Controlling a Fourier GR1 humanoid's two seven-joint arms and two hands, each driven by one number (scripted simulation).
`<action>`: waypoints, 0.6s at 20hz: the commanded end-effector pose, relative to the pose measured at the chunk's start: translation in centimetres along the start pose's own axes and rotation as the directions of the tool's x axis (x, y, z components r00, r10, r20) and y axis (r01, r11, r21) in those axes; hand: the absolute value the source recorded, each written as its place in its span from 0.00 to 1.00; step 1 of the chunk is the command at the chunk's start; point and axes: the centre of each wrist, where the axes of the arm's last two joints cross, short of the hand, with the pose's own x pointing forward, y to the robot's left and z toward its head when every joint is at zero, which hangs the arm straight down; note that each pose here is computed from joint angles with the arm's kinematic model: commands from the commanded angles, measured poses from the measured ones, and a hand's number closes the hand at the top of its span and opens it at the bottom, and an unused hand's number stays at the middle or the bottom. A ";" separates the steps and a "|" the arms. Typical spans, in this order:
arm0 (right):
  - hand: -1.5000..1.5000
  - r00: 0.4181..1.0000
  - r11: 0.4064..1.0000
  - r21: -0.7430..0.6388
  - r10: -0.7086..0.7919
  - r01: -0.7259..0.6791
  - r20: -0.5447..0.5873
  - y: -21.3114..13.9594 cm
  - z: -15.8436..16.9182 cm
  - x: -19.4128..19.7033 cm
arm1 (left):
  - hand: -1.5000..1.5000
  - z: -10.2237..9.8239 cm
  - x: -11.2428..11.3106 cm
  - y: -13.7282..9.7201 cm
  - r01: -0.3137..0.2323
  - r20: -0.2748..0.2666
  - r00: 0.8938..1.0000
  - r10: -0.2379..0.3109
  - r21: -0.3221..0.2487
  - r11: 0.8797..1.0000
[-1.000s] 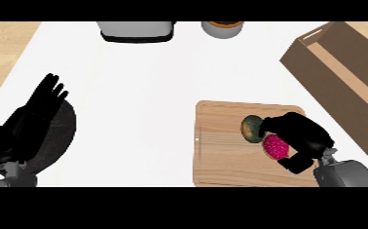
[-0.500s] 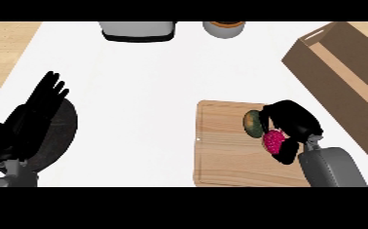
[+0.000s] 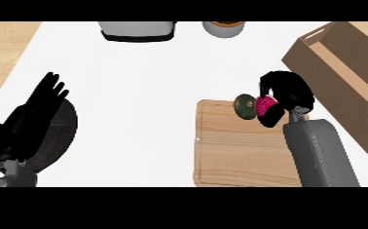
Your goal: Pick the cupcake from the cutting board and place it in the cardboard box
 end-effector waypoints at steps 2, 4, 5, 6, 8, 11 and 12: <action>1.00 0.999 0.988 -0.156 -0.010 0.015 0.031 -4.1 1.5 0.9 | 0.50 0.8 0.5 0.6 -0.009 0.012 1.000 0.009 0.010 1.000; 1.00 0.997 0.969 -0.243 -0.017 0.035 0.076 -6.9 3.2 4.7 | 0.50 -0.2 0.4 -0.5 0.001 -0.002 1.000 -0.001 -0.001 1.000; 1.00 0.998 0.956 -0.291 -0.025 0.042 0.062 -8.8 3.9 4.2 | 0.50 0.6 -0.2 -1.8 -0.011 -0.016 1.000 0.011 0.024 1.000; 1.00 0.998 0.944 -0.327 -0.026 0.041 0.049 -8.8 5.2 3.2 | 0.50 0.4 -0.7 -2.0 0.004 0.011 1.000 -0.005 0.036 0.999; 1.00 0.997 0.921 -0.381 -0.062 0.076 0.047 -10.2 6.6 4.6 | 0.50 1.2 0.3 -0.6 0.009 0.009 1.000 -0.009 0.005 1.000; 1.00 0.995 0.861 -0.503 -0.099 0.072 -0.026 -13.2 8.3 3.1 | 0.50 0.2 0.4 0.8 -0.004 0.010 1.000 0.004 0.016 1.000; 1.00 0.994 0.850 -0.524 -0.096 0.051 -0.058 -13.0 8.4 2.7 | 0.50 0.2 -0.6 0.2 0.009 -0.012 1.000 -0.009 0.020 1.000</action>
